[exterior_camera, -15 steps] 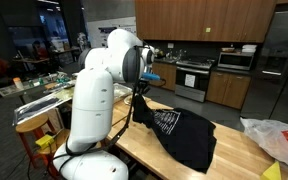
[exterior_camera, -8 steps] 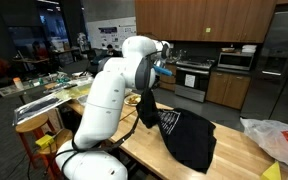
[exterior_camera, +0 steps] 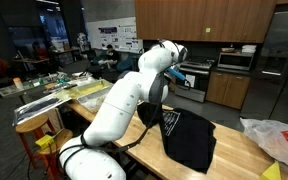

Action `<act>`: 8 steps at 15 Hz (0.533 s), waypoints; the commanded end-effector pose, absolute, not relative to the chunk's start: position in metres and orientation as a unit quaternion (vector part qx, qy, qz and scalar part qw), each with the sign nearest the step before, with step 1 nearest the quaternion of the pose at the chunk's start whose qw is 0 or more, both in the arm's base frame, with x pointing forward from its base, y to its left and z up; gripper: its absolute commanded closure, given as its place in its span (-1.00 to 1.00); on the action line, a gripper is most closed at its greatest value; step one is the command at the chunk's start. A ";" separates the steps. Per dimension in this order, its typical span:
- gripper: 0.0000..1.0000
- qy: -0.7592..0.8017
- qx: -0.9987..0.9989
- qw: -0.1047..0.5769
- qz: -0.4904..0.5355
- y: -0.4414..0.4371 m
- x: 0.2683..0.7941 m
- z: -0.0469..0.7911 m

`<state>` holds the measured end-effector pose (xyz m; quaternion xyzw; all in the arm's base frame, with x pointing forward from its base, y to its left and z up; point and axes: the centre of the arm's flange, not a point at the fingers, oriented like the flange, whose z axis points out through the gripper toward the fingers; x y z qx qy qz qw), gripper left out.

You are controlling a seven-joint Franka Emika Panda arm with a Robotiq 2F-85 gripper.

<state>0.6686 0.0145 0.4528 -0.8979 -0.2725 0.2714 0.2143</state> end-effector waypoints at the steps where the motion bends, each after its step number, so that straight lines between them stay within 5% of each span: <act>1: 0.95 -0.225 -0.900 0.245 0.283 -0.015 0.743 0.457; 8: 0.95 -0.125 -0.961 0.185 0.161 -0.034 0.782 0.434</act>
